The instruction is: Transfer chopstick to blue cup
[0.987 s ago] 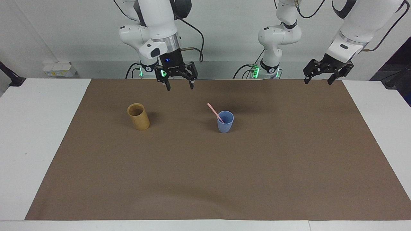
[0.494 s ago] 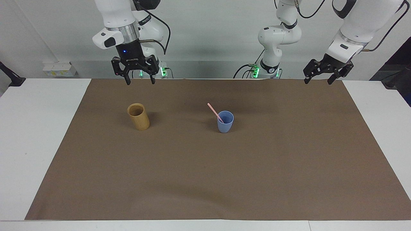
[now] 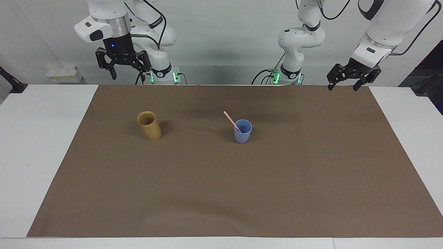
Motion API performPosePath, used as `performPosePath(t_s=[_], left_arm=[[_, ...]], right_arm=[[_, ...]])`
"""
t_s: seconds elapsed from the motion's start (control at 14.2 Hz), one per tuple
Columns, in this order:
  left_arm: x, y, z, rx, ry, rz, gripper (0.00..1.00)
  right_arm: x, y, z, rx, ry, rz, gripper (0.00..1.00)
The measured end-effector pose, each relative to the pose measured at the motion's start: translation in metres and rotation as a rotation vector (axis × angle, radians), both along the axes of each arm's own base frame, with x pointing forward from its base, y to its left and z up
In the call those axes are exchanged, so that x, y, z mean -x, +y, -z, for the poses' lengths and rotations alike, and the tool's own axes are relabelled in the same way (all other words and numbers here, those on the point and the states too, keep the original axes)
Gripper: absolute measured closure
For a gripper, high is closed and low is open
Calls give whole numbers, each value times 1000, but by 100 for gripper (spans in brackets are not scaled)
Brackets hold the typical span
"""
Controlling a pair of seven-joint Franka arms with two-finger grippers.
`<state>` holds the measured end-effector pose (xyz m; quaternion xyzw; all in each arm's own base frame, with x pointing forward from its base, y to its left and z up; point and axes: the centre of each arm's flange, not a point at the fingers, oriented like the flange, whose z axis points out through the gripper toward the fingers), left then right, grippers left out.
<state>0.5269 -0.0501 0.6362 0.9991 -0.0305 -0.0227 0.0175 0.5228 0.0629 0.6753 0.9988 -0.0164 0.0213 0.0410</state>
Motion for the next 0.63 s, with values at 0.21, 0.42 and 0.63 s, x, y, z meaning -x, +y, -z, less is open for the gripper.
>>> performPosePath(t_s=[0.21,0.42,0.63], left_arm=[[0,0,0,0,0,0,0],[0,0,0,0,0,0,0],[0,0,0,0,0,0,0]], right_arm=[[-9,-2,-1,-5,22,4,0],[-12,-3,-1,-6,37,6,0],[-13,-4,-2,-8,39,8,0]])
